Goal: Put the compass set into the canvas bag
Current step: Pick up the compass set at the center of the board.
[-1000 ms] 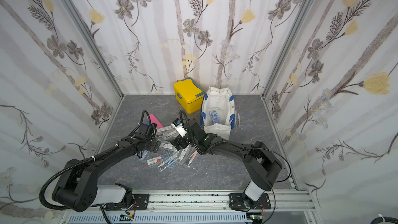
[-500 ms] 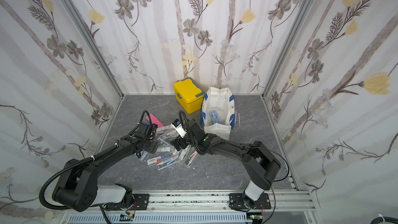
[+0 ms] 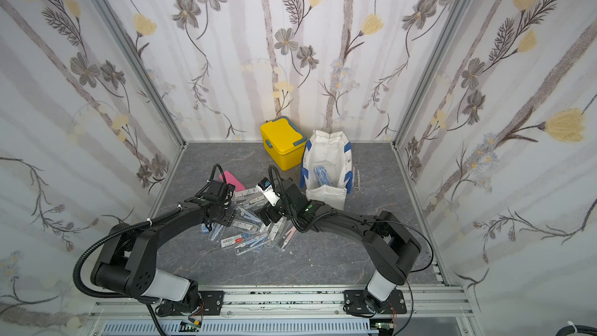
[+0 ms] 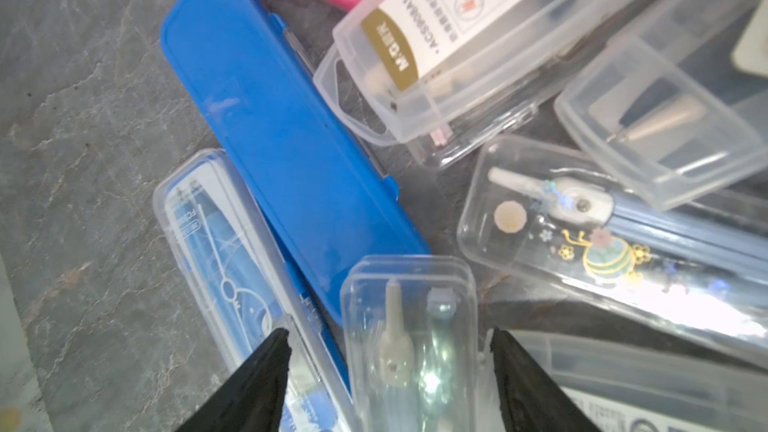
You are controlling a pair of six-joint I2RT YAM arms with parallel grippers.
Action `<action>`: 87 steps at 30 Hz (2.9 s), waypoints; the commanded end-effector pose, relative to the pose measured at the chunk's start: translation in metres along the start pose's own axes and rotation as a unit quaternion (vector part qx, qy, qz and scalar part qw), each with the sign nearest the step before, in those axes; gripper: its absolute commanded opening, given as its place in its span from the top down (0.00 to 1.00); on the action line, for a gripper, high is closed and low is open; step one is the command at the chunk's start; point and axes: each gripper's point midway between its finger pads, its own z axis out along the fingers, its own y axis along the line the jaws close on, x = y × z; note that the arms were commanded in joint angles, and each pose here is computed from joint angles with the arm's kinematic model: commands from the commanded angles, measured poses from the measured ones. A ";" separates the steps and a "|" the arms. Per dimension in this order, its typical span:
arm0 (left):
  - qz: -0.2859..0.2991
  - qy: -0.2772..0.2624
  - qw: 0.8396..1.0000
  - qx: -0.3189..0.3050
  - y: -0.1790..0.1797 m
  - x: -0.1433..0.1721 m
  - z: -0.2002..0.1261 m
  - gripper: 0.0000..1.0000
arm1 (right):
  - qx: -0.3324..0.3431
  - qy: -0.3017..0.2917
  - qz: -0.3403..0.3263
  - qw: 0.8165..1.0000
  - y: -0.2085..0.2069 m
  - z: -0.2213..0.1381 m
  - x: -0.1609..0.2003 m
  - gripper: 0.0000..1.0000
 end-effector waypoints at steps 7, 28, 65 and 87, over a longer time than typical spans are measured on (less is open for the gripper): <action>-0.014 0.012 1.000 0.012 -0.004 -0.001 0.010 0.35 | 0.002 -0.011 -0.009 1.000 0.000 0.000 -0.007 0.01; -0.036 -0.070 0.996 0.032 -0.004 -0.037 -0.013 0.57 | 0.010 -0.040 0.007 0.999 -0.004 -0.002 -0.018 0.00; -0.294 -0.441 0.796 0.291 -0.026 -0.177 -0.202 0.53 | -0.037 -0.172 0.108 0.978 0.001 0.030 -0.113 0.53; -0.286 -0.446 0.793 0.299 -0.028 -0.180 -0.206 0.45 | -0.075 -0.185 0.085 0.976 0.014 0.023 -0.117 0.88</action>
